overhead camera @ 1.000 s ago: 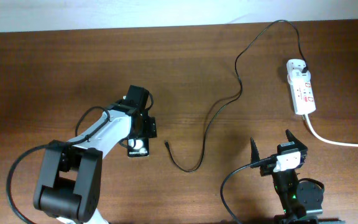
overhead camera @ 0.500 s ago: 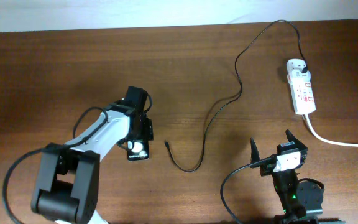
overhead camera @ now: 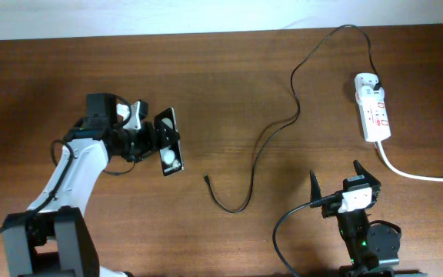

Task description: Plug charger to phone and switch on socket

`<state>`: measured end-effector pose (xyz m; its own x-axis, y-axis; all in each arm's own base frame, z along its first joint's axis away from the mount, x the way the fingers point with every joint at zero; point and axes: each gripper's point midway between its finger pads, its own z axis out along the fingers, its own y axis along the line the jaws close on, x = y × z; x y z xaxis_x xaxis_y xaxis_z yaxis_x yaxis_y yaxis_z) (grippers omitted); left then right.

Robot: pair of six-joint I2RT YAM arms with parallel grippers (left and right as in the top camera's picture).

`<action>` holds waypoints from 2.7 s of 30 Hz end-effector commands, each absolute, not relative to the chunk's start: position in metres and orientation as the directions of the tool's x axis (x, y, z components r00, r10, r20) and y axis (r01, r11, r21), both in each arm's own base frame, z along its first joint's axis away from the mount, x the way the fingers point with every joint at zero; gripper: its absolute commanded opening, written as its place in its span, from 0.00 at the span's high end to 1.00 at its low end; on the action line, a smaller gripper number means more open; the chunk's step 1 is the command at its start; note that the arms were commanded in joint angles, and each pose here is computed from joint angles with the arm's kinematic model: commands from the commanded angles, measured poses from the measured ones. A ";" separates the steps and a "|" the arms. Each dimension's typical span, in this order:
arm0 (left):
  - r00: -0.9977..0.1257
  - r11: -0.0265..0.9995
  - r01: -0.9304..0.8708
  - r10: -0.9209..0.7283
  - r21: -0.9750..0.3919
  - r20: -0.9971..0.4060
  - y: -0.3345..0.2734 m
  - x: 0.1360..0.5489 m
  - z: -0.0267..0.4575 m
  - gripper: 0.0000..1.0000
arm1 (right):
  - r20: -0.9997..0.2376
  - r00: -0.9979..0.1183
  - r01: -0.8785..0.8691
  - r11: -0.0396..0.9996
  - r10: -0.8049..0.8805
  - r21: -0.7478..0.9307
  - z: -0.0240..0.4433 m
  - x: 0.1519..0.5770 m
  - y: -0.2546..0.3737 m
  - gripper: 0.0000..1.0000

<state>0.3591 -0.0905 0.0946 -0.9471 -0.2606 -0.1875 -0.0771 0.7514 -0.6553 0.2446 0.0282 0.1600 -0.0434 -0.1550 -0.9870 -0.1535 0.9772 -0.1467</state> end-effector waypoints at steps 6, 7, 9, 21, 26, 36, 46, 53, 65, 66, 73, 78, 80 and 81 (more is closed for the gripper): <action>-0.941 0.686 0.075 -0.192 -0.724 -0.280 -0.100 0.364 0.123 0.25 | -0.989 0.132 -0.376 0.920 -0.065 -0.111 0.199 0.232 0.070 0.01; -0.940 0.691 0.072 -0.193 -0.719 -0.280 -0.099 0.364 0.122 0.25 | -0.986 0.165 -0.418 0.906 -0.001 -0.071 0.214 0.227 0.077 0.01; -0.939 0.702 0.071 -0.192 -0.708 -0.285 -0.097 0.365 0.120 0.24 | -0.984 0.147 -0.431 0.902 0.103 0.030 0.230 0.224 0.076 0.01; -0.936 0.724 0.063 -0.196 -0.687 -0.292 -0.093 0.367 0.117 0.23 | -0.978 -0.121 -0.398 0.895 0.167 0.202 0.318 0.233 0.075 0.01; -0.934 0.734 0.059 -0.198 -0.677 -0.296 -0.091 0.368 0.116 0.23 | -0.830 -0.540 -0.392 0.832 0.136 0.392 0.318 0.258 0.099 0.01; -0.934 0.734 0.059 -0.198 -0.677 -0.296 -0.091 0.368 0.116 0.20 | -0.471 -0.882 -0.398 0.515 0.013 0.759 0.262 0.308 0.186 0.11; -0.933 0.747 0.053 -0.200 -0.663 -0.299 -0.089 0.369 0.114 0.22 | -0.322 -0.939 -0.320 0.643 -0.120 0.695 0.128 0.339 0.285 0.16; -0.931 0.802 0.008 -0.211 -0.597 -0.296 -0.076 0.369 0.103 0.20 | -0.234 -0.966 -0.235 0.728 -0.106 0.643 0.077 0.345 0.276 0.11; -0.919 0.912 -0.130 -0.258 -0.389 -0.297 -0.043 0.369 0.081 0.09 | -0.223 -0.973 0.012 0.984 0.052 0.178 0.031 0.354 0.184 0.01; -0.918 0.921 -0.142 -0.259 -0.362 -0.299 -0.044 0.369 0.079 0.08 | -0.230 -0.971 0.040 0.990 0.071 0.138 0.030 0.355 0.176 0.01; -0.933 0.986 -0.067 -0.117 -0.156 -0.339 -0.081 0.367 0.099 0.14 | -0.332 -0.914 0.263 0.964 0.234 -0.044 0.021 0.360 0.129 0.01; -0.917 0.994 0.004 -0.040 -0.109 -0.397 -0.109 0.381 0.115 0.10 | -0.348 -0.905 0.278 0.959 0.244 -0.049 0.019 0.361 0.126 0.01; -0.936 0.995 0.017 -0.017 -0.094 -0.351 -0.118 0.382 0.094 0.09 | -0.346 -0.906 0.280 0.958 0.242 -0.061 0.017 0.359 0.123 0.01; -0.943 0.996 0.017 -0.014 -0.088 -0.334 -0.118 0.383 0.086 0.09 | -0.347 -0.906 0.280 0.958 0.243 -0.059 0.015 0.358 0.123 0.01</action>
<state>0.3772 -0.1190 0.1115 -0.9233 -0.0164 -0.3837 0.0388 0.9900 -0.1357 0.3626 0.1328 0.0232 -0.9114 0.2310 -0.3405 0.2530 0.9672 -0.0212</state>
